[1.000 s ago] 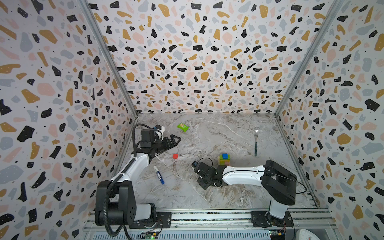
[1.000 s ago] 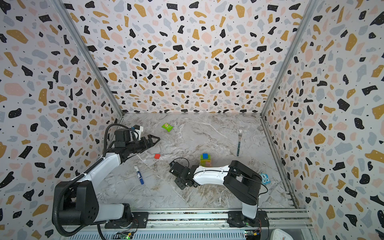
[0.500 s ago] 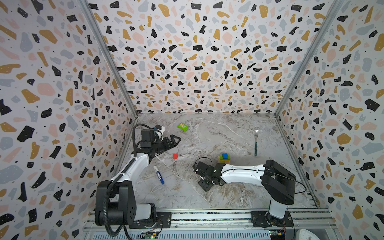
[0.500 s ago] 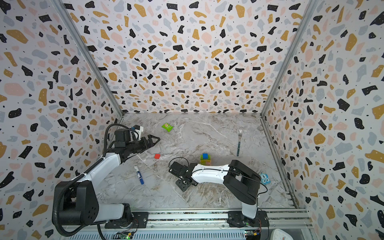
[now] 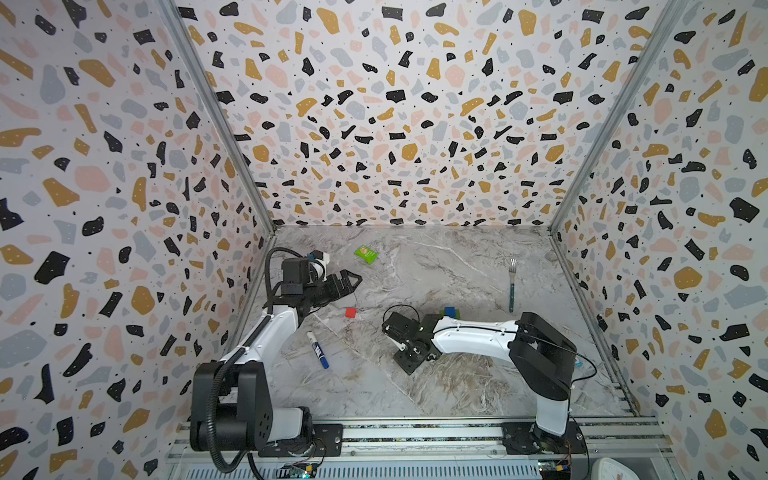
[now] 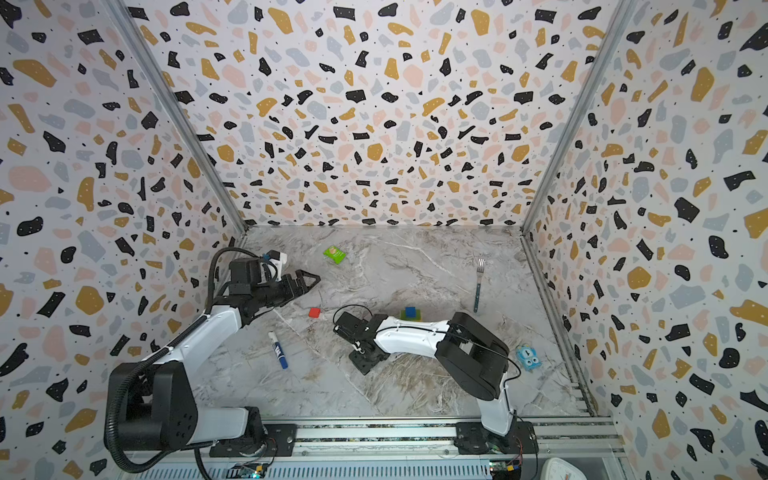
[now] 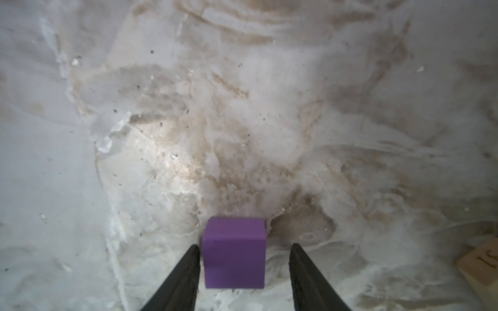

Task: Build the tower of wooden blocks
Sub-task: 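Lift the purple cube with the right gripper off the table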

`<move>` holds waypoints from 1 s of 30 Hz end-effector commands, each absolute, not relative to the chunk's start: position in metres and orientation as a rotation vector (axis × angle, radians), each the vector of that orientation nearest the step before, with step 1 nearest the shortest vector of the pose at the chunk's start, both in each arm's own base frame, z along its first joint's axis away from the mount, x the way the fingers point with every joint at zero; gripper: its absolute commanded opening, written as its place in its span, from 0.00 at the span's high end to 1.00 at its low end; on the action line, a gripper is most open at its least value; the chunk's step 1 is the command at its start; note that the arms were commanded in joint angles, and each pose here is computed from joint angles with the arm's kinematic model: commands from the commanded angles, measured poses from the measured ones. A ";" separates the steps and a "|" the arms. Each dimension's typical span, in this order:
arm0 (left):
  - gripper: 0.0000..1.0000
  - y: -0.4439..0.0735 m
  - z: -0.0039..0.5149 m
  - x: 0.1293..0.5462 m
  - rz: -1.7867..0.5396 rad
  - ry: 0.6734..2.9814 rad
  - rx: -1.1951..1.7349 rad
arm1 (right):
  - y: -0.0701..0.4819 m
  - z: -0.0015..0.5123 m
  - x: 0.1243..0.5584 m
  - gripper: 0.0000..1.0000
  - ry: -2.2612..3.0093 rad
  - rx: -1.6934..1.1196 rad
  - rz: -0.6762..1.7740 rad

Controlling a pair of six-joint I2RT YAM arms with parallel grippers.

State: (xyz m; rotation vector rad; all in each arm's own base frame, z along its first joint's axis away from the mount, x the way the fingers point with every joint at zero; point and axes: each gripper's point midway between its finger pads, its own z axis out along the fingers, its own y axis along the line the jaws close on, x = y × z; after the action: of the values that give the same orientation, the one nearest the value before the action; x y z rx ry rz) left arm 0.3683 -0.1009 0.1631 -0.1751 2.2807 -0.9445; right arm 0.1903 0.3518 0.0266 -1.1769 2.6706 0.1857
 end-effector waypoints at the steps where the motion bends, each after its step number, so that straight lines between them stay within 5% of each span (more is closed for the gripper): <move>1: 0.00 -0.102 0.168 0.370 -0.939 2.266 -0.144 | 0.354 0.034 0.192 0.49 2.676 -1.174 0.195; 30: 0.00 -0.103 0.169 0.370 -0.941 2.262 -0.141 | 0.353 0.035 0.193 0.63 2.683 -1.159 0.184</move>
State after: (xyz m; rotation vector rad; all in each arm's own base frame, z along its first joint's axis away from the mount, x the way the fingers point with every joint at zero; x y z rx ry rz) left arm 0.3675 -0.1009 0.1622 -0.1777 2.2852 -0.9451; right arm 0.1937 0.3579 0.0281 -1.1743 2.6689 0.1992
